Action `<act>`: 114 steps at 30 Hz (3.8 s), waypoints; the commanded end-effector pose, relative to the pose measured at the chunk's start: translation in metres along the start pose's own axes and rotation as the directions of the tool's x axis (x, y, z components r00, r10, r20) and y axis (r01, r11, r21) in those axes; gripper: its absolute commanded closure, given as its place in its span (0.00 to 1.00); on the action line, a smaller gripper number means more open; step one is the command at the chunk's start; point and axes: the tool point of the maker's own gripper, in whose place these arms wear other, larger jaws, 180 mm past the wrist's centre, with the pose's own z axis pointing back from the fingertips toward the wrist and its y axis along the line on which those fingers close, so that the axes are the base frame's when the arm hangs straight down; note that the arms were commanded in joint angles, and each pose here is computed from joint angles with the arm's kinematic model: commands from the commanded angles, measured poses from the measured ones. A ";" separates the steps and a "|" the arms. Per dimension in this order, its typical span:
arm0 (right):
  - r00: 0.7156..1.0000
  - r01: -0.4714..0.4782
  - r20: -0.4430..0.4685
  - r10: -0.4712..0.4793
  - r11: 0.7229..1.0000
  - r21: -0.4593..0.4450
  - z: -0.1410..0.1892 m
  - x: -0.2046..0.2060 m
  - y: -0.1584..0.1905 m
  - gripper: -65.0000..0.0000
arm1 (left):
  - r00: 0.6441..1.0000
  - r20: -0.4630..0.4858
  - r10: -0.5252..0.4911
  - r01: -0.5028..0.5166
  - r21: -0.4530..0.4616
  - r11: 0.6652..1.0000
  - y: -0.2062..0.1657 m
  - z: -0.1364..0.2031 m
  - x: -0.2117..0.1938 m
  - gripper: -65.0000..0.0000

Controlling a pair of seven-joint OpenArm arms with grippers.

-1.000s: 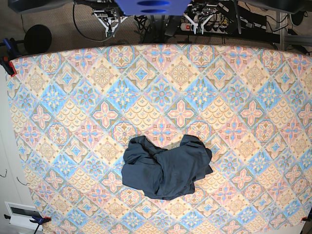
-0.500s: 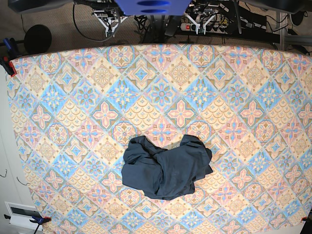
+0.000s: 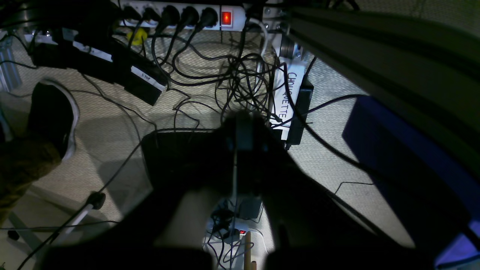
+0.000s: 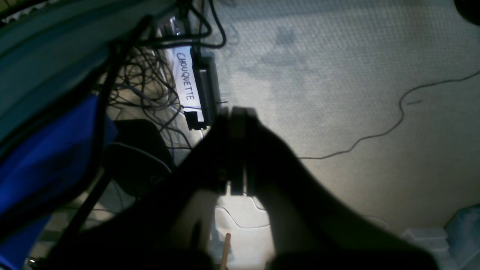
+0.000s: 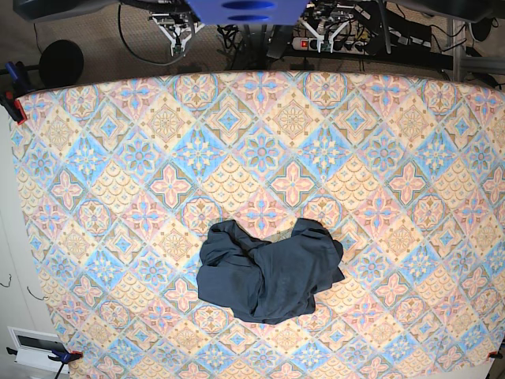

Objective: Layout the t-shirt on the table in an organized manner, then fold the t-shirt properly

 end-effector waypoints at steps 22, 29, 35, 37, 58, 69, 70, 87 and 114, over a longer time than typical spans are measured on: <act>1.000 -0.005 0.000 0.005 1.000 -0.026 0.001 -0.001 -0.016 1.00 | 0.999 -0.031 -0.007 0.008 0.029 1.000 0.020 0.005 -0.023 1.00; 0.999 -0.011 -0.033 0.009 0.999 -0.042 0.003 -0.025 -0.027 1.00 | 0.999 -0.051 -0.011 0.013 0.045 0.999 0.030 0.008 -0.036 1.00; 0.999 -0.013 -0.045 0.010 0.998 -0.056 0.004 -0.032 -0.037 1.00 | 0.997 -0.074 -0.012 0.016 0.051 0.999 0.035 0.012 -0.052 1.00; 0.999 -0.014 -0.048 0.012 0.998 -0.056 0.005 -0.034 -0.037 1.00 | 0.996 -0.090 -0.012 0.017 0.055 0.998 0.038 0.015 -0.064 1.00; 0.998 -0.056 0.002 0.056 0.989 -0.138 0.027 -0.064 -0.092 1.00 | 0.996 -0.049 -0.075 0.080 0.121 0.989 0.092 0.053 -0.100 1.00; 0.995 -0.081 0.050 0.089 0.985 -0.153 0.043 -0.069 -0.102 1.00 | 0.998 0.053 -0.036 0.028 0.129 0.991 0.100 0.078 -0.089 1.00; 0.994 -0.083 0.061 0.093 0.985 -0.153 0.044 -0.067 -0.102 1.00 | 0.997 0.066 -0.034 0.025 0.127 0.992 0.099 0.081 -0.087 1.00; 0.987 -0.018 0.151 0.052 0.976 -0.218 0.062 -0.047 -0.132 1.00 | 0.970 0.232 -0.067 0.047 0.090 0.995 0.082 0.116 -0.044 1.00; 0.851 0.103 0.523 -0.035 0.990 -0.101 0.193 0.049 -0.119 1.00 | 0.847 0.518 -0.118 0.128 0.017 0.992 0.032 0.247 0.076 1.00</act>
